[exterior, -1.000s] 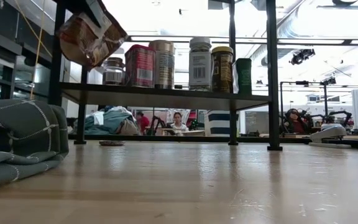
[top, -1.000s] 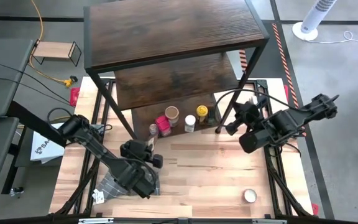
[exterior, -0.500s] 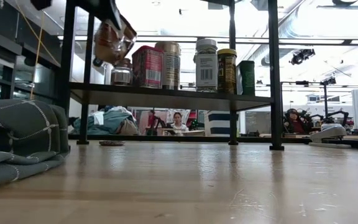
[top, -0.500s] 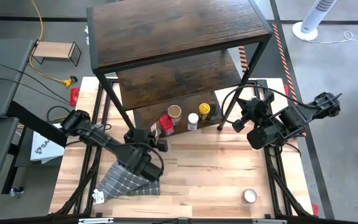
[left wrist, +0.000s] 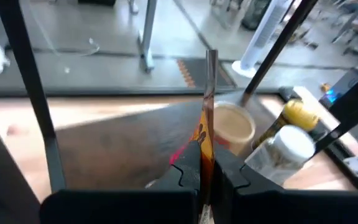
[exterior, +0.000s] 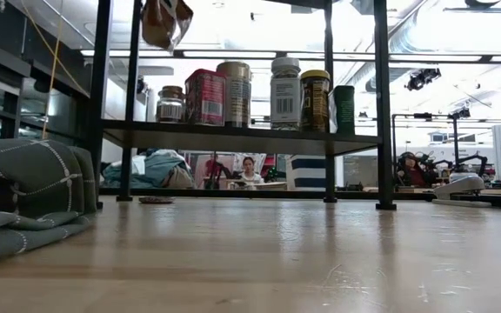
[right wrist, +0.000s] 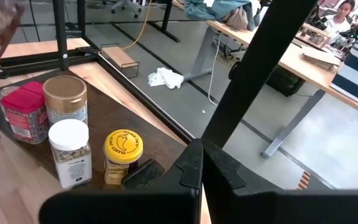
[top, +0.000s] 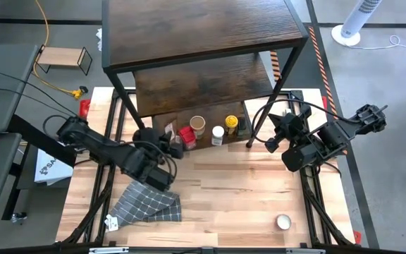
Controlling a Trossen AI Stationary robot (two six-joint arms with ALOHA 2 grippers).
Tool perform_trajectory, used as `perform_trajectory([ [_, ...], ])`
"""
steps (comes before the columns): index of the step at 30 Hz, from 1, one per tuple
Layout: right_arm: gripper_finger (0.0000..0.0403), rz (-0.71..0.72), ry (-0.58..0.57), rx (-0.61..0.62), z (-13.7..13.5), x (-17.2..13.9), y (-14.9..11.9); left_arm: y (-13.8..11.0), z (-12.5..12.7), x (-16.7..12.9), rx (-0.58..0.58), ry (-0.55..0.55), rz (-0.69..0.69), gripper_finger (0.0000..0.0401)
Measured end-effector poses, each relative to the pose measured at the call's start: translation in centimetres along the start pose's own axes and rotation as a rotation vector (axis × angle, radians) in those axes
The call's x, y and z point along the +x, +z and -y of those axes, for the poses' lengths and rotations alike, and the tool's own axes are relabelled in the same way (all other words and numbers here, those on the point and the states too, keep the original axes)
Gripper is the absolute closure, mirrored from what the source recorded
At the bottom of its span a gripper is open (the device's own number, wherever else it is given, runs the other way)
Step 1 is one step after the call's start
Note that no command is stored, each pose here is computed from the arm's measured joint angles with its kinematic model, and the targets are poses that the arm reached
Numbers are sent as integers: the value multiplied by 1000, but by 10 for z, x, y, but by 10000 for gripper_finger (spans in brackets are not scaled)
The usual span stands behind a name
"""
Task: Shelf spices
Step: Put the orange seasoning pack on the shelf
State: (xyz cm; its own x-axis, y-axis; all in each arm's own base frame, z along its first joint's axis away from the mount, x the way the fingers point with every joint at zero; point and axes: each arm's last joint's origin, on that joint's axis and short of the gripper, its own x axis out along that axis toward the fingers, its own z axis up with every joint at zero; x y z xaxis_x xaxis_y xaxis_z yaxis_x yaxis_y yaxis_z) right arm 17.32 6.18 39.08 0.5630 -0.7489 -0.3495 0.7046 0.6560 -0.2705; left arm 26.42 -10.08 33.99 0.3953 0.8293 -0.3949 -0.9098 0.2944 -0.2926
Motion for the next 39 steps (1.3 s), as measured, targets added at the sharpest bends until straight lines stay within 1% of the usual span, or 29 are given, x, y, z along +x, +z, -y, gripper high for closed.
perform_trajectory([
  [3, 403, -4, 4, -4, 0, 0, 0, 8, -3, 0, 43, -11, 25, 401],
  [8, 403, -14, -9, -37, 5, -1, -2, 11, -3, 5, 154, 9, 42, 401],
  [13, 403, -11, -8, -18, 13, -3, -2, 17, -4, 11, 240, 26, 70, 401],
  [17, 403, -3, -6, -28, 18, -5, -2, 32, -10, 14, 306, 43, 90, 401],
  [19, 403, -2, -6, -27, 21, -5, -2, 39, -14, 15, 336, 49, 122, 401],
  [21, 403, -1, -6, -25, 23, -6, -2, 46, -19, 16, 336, 53, 158, 401],
  [27, 403, 0, 3, -47, 22, -7, -2, 63, -44, 23, 369, 101, 193, 401],
  [31, 403, 0, 4, -43, 22, -7, -2, 68, -58, 24, 327, 109, 195, 401],
  [34, 403, -5, 9, -38, 22, -7, -2, 65, -58, 19, 325, 86, 193, 401],
  [39, 403, -7, 15, -29, 21, -7, -2, 43, -54, 18, 327, 56, 167, 401],
])
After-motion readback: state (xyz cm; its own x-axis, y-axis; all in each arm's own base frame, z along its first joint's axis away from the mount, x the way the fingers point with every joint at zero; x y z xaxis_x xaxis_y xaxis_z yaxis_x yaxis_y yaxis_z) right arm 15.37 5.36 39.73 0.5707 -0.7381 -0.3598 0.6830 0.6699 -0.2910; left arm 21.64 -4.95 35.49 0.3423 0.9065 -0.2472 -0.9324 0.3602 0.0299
